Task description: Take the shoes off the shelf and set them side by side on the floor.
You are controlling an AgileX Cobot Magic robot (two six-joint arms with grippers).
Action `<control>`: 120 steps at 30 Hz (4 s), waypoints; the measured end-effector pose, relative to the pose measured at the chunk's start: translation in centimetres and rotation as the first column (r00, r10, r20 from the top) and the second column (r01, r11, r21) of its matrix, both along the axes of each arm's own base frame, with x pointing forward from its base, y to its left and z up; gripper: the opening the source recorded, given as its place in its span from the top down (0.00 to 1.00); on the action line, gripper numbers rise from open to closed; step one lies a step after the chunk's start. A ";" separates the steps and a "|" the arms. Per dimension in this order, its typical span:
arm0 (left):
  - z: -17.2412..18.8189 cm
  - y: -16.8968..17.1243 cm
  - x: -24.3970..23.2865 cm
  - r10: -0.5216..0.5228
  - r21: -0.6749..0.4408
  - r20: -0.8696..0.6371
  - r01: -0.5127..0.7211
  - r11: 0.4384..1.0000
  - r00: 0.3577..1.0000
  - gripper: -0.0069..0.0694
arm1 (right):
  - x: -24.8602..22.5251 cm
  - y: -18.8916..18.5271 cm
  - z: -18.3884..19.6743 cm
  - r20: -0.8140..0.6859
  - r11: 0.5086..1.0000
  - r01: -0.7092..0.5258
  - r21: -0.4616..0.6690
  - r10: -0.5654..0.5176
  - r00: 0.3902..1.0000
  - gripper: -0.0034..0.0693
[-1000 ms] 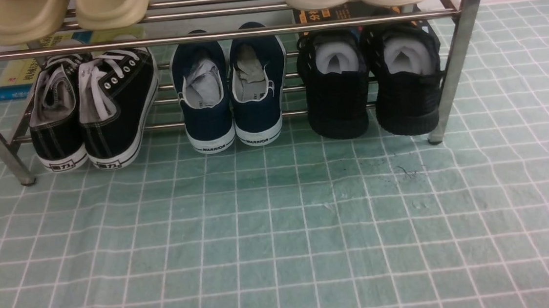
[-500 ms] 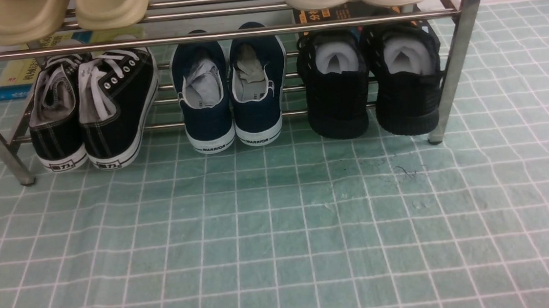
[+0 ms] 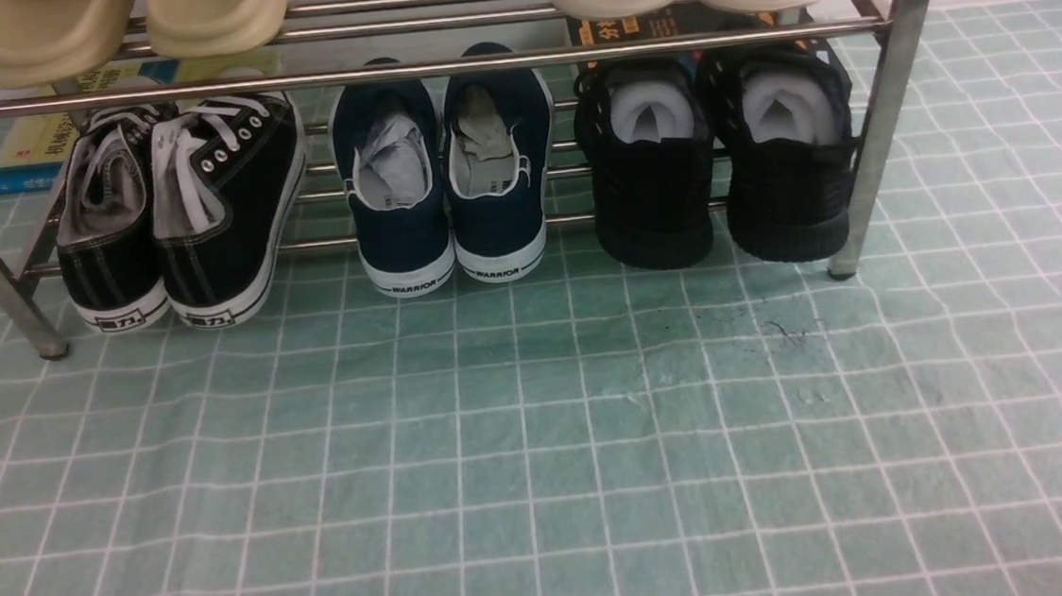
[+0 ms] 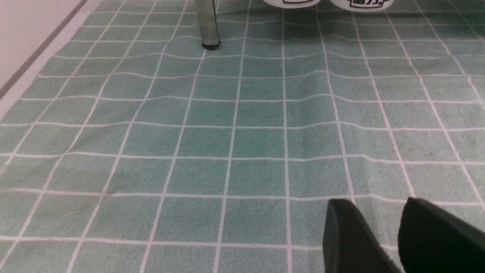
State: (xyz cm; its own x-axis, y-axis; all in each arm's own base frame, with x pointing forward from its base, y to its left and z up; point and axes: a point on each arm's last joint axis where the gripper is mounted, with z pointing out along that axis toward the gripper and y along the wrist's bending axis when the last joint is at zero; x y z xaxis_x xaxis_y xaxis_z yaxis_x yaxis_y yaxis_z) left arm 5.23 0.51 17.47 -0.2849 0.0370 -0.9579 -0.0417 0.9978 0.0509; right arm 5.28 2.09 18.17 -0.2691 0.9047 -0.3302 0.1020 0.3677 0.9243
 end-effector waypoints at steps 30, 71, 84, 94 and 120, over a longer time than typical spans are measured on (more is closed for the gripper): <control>0.0 0.0 0.0 0.000 0.001 0.000 0.000 1.000 1.000 0.60 | 5.9 1.3 14.0 -0.556 0.414 -0.735 -0.537 0.482 0.677 0.97; 0.0 0.0 0.0 0.000 0.001 0.000 0.000 1.000 1.000 0.59 | 35.5 23.1 13.4 -0.608 -0.051 -0.669 -0.741 0.475 0.637 0.16; 0.0 0.0 0.0 0.000 0.001 0.000 0.000 1.000 1.000 0.59 | 37.9 23.7 8.6 -0.636 -0.100 -0.657 -0.747 0.397 0.662 0.18; 0.0 0.0 0.0 0.000 0.001 0.000 0.000 1.000 1.000 0.59 | 37.8 23.9 7.8 -0.670 -0.101 -0.694 -0.713 0.391 0.631 0.83; 0.0 0.0 0.0 0.000 0.001 0.000 0.000 1.000 1.000 0.59 | 21.2 23.3 21.0 -0.693 -0.107 -0.790 -0.603 0.561 0.453 0.95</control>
State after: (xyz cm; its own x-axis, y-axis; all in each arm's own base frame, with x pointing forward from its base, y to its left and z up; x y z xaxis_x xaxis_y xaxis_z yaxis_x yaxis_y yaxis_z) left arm 5.23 0.51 17.47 -0.2849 0.0379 -0.9578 -0.0418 0.9978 0.0519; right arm 26.45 25.36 39.15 -0.7010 -0.5185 -0.4896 -0.6253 0.7770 0.0724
